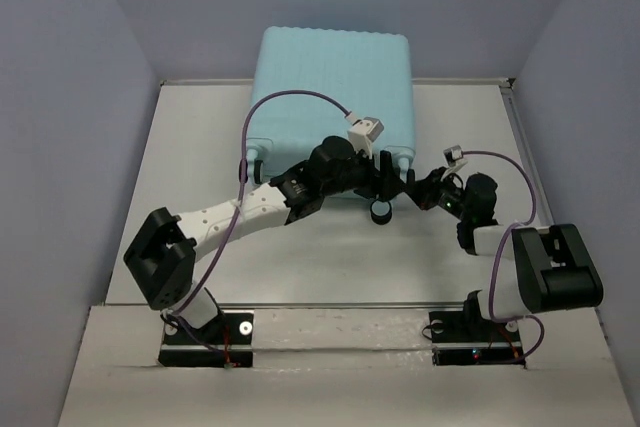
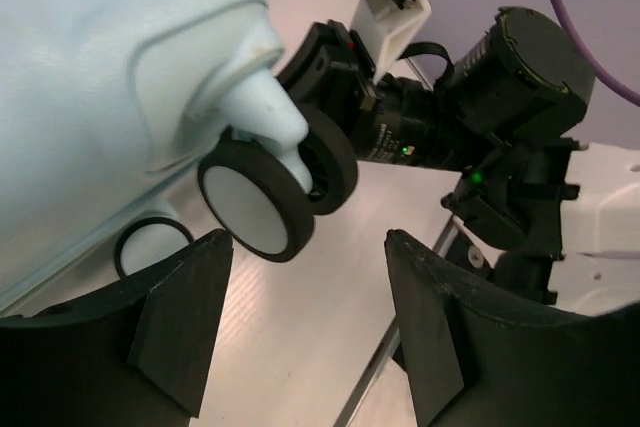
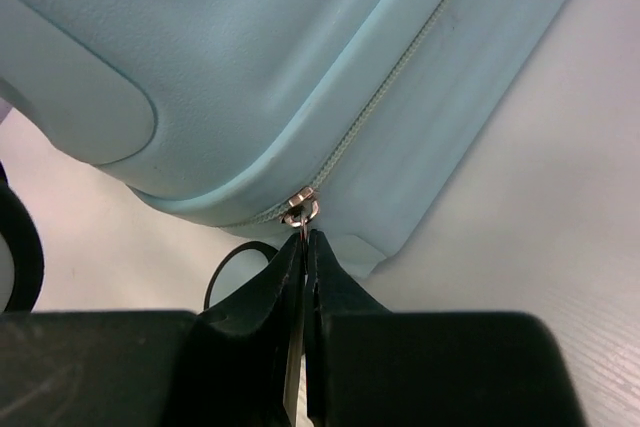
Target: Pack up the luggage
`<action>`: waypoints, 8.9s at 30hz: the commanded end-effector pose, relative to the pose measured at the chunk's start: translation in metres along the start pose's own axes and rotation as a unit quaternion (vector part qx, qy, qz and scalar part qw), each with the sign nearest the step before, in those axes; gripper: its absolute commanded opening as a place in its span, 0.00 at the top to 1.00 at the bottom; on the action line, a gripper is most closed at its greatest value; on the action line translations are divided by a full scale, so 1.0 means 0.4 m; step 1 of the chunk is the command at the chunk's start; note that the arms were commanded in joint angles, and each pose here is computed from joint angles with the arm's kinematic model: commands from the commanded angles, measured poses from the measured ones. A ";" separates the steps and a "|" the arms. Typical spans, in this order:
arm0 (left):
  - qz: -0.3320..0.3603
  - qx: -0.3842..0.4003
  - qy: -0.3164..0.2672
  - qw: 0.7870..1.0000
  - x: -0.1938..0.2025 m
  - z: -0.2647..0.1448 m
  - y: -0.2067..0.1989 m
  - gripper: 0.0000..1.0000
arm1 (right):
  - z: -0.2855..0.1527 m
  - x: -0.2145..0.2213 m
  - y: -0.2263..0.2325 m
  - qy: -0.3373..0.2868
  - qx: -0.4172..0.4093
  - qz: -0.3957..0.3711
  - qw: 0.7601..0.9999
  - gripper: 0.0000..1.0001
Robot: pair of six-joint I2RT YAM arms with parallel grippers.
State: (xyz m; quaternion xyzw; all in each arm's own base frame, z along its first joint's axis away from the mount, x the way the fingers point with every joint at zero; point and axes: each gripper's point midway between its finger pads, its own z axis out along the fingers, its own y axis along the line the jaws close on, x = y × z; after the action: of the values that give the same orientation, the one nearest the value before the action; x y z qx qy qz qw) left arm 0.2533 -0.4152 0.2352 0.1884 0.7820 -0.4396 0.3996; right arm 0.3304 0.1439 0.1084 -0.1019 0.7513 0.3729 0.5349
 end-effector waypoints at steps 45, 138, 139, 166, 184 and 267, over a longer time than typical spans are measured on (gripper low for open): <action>0.087 -0.049 -0.092 0.991 -0.444 -0.075 -0.151 0.04 | 0.183 0.199 0.572 -0.118 -0.065 0.040 0.990 0.93; -0.156 0.009 -0.202 0.967 -0.187 -0.346 0.013 0.01 | 0.162 -0.174 0.659 -0.140 -0.062 0.002 0.988 0.04; -0.158 0.012 -0.206 0.965 -0.189 -0.351 0.011 0.01 | 0.169 -0.184 0.651 -0.147 -0.056 0.010 0.987 0.05; -0.168 -0.217 -0.179 0.945 0.086 -0.444 0.308 0.22 | 0.189 -0.250 0.565 -0.214 0.032 0.016 0.976 0.93; -0.055 -0.247 -0.201 0.946 0.053 -0.288 0.365 0.52 | 0.186 -0.264 0.612 -0.188 0.000 -0.010 0.982 0.93; 0.088 -0.179 -0.149 0.969 0.127 -0.221 0.341 0.35 | 0.113 -0.229 0.584 -0.161 -0.001 -0.034 0.986 0.93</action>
State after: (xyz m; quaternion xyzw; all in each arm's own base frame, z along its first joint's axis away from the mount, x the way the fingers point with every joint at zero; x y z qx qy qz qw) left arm 0.2676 -0.2533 0.1210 0.0893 0.7924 -0.2444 0.5517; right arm 0.2792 0.3075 0.2287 -0.0823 0.7089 0.3133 0.6265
